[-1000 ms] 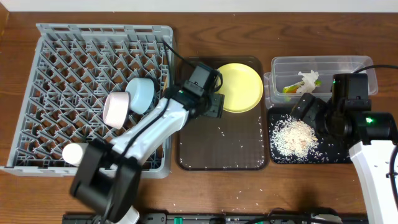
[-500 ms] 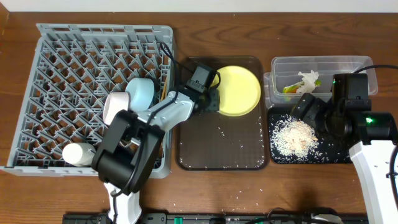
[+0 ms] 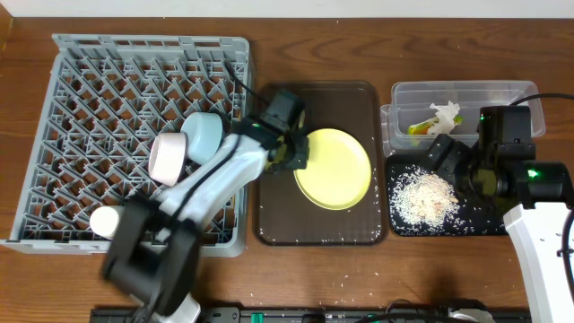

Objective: Sort waste into correct bins and load items into the dishwasher
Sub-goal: 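Grasp the yellow plate edge with the left gripper, then lift the yellow plate into the rack with the left gripper, standing it upright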

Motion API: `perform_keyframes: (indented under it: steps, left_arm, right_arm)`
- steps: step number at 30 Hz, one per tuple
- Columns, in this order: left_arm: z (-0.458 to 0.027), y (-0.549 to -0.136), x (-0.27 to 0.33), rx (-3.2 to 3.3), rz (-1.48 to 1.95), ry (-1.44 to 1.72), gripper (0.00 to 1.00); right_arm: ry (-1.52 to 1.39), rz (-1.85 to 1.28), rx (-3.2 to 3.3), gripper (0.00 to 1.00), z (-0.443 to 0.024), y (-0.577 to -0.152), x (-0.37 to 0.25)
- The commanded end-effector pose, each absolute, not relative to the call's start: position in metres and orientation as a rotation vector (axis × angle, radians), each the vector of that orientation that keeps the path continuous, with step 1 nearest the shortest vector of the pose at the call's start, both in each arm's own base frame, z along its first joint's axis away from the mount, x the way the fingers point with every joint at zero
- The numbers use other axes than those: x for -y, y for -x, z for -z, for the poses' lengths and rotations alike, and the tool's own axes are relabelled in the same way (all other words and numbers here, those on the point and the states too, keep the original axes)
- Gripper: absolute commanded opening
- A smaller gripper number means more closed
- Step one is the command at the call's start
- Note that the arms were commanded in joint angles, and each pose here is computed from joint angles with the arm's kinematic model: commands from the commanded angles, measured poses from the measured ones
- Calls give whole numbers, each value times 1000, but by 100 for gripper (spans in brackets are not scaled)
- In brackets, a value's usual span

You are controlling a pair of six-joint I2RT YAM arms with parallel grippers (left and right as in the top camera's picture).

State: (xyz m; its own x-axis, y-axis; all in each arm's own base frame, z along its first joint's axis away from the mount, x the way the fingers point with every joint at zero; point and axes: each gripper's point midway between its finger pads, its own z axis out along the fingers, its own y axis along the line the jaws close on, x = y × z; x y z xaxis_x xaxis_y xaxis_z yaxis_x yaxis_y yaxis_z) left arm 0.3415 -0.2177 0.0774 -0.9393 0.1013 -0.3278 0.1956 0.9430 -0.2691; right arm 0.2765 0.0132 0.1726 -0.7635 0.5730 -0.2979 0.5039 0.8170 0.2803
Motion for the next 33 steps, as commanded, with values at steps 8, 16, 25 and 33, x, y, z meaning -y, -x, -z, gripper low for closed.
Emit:
perform_keyframes:
  steps: [8,16,25,33]
  left_arm:
    - [-211,-303,83,-2549,37,-75,7]
    - [-239,-267,-36,-2482,-369,292,7]
    - [-216,-269,-54,-2560,-582,308,8]
    - [-196,-279,-19,-2627,-611,104,7]
  right_arm:
    - [-839,-260,-2612,99,-175,-276,-10]
    - [-839,-259,-2612,99,-175,-275,-10]
    - [-839,-260,-2612,99,-175,-276,-10]
    - [-839,-260,-2612,99,-175,-276,-10]
